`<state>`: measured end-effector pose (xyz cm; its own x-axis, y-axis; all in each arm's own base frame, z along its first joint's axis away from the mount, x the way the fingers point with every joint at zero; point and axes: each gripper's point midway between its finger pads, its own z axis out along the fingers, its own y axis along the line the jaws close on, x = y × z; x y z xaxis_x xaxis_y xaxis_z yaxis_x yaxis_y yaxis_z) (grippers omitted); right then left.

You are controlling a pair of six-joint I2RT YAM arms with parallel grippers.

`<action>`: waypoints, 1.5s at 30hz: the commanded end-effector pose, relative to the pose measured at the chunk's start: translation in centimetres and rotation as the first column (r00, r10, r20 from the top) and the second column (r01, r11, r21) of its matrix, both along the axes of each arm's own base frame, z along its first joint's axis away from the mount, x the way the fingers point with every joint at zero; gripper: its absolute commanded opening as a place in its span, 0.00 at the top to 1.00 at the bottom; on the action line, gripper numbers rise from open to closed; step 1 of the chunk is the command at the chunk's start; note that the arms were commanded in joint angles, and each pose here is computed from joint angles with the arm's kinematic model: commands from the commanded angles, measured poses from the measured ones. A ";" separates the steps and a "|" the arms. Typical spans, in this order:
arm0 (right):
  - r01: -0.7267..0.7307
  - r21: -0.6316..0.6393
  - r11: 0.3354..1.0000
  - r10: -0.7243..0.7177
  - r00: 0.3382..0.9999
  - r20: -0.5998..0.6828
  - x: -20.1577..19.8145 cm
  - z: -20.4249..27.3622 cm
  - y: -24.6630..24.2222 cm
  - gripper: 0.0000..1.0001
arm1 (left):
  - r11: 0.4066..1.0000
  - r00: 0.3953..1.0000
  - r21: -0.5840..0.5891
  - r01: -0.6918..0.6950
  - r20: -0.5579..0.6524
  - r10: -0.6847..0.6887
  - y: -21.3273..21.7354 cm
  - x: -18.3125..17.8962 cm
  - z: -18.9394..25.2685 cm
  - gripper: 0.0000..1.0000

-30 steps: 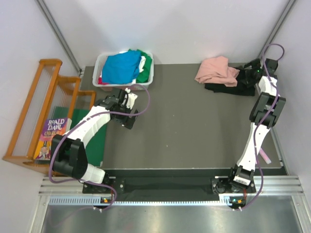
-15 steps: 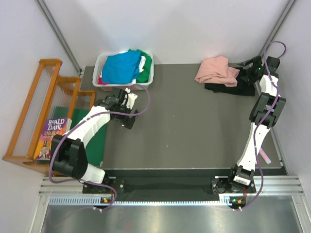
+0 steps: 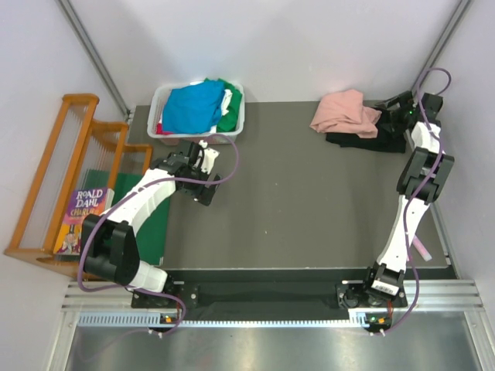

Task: Fold and stack the t-shirts
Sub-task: Neatly place the folded tshirt to the corner

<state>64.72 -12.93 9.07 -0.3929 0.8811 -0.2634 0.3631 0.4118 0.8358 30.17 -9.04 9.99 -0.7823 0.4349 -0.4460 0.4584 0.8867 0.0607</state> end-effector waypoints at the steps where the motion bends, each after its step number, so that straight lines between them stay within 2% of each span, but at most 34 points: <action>1: -0.072 -0.036 0.997 0.075 0.995 0.068 0.9 1.4 0.8 0.00 | 1.000 0.999 -0.012 -0.009 0.040 0.010 0.0 0.4 1.5 0.02; 6: -0.122 -0.074 0.990 0.127 0.989 0.073 0.8 1.9 2.4 0.02 | 1.000 0.999 -0.022 -0.014 0.036 0.014 -0.2 0.6 1.5 0.02; 10: -0.140 -0.083 0.987 0.149 0.982 0.113 1.1 3.7 3.3 0.22 | 1.000 0.999 -0.026 -0.012 0.040 0.013 -0.3 0.6 1.7 0.02; 16: -0.141 -0.105 0.984 0.154 0.980 0.128 1.3 4.9 3.7 0.23 | 1.000 0.999 -0.024 -0.011 0.040 0.012 -0.1 0.3 1.6 0.02; 24: -0.142 -0.078 0.987 0.146 0.988 0.047 0.5 0.8 3.9 0.32 | 1.000 0.999 -0.017 -0.005 0.053 0.006 0.1 0.1 1.9 0.02; 26: -0.141 -0.080 0.987 0.145 0.988 0.044 0.5 0.6 3.8 0.43 | 1.000 0.999 -0.013 -0.005 0.052 0.006 0.1 0.1 1.8 0.02; 27: -0.139 -0.077 0.987 0.142 0.989 0.039 0.5 0.3 3.8 0.54 | 1.000 0.998 -0.014 -0.005 0.055 0.006 0.1 0.2 1.9 0.02; 29: -0.140 -0.073 0.987 0.143 0.989 0.035 0.7 -0.1 3.9 0.65 | 1.000 0.999 -0.017 -0.005 0.053 0.006 0.1 0.1 1.9 0.02; 30: -0.138 -0.074 0.988 0.141 0.990 0.030 0.7 -0.4 3.8 0.74 | 1.000 0.999 -0.018 -0.006 0.054 0.007 0.1 0.1 2.0 0.02; 32: -0.143 -0.070 0.987 0.145 0.989 0.015 0.8 -0.7 4.0 0.84 | 1.000 0.999 -0.020 -0.007 0.053 0.008 0.0 0.1 2.1 0.02; 33: -0.136 -0.074 0.988 0.137 0.991 0.012 0.8 -0.7 3.8 0.95 | 1.000 0.998 -0.022 -0.006 0.056 0.007 0.0 0.2 2.2 0.02; 34: -0.127 -0.079 0.989 0.127 0.992 0.007 0.7 -0.6 3.6 1.00 | 1.000 0.998 -0.022 -0.007 0.057 0.008 0.0 0.2 2.2 0.02; 38: -0.089 -0.124 0.988 0.093 0.995 0.024 0.8 1.5 2.6 1.00 | 1.000 0.998 -0.022 -0.008 0.056 0.009 0.1 0.1 2.3 0.02; 43: 0.021 -0.182 0.983 -0.026 0.999 -0.023 -0.4 2.3 -0.7 1.00 | 1.000 0.998 -0.019 -0.007 0.066 0.009 0.1 0.1 2.6 0.02; 45: 0.063 -0.202 0.977 -0.063 0.998 0.004 -0.6 3.9 -1.8 1.00 | 1.000 0.997 -0.018 -0.006 0.075 0.008 0.2 0.1 2.8 0.02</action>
<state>64.31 -11.39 6.72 -0.4513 0.8348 -0.3154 0.4047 0.5064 0.7614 30.00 -9.06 10.81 -0.7731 0.4305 -0.4659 0.4574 0.8872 0.0608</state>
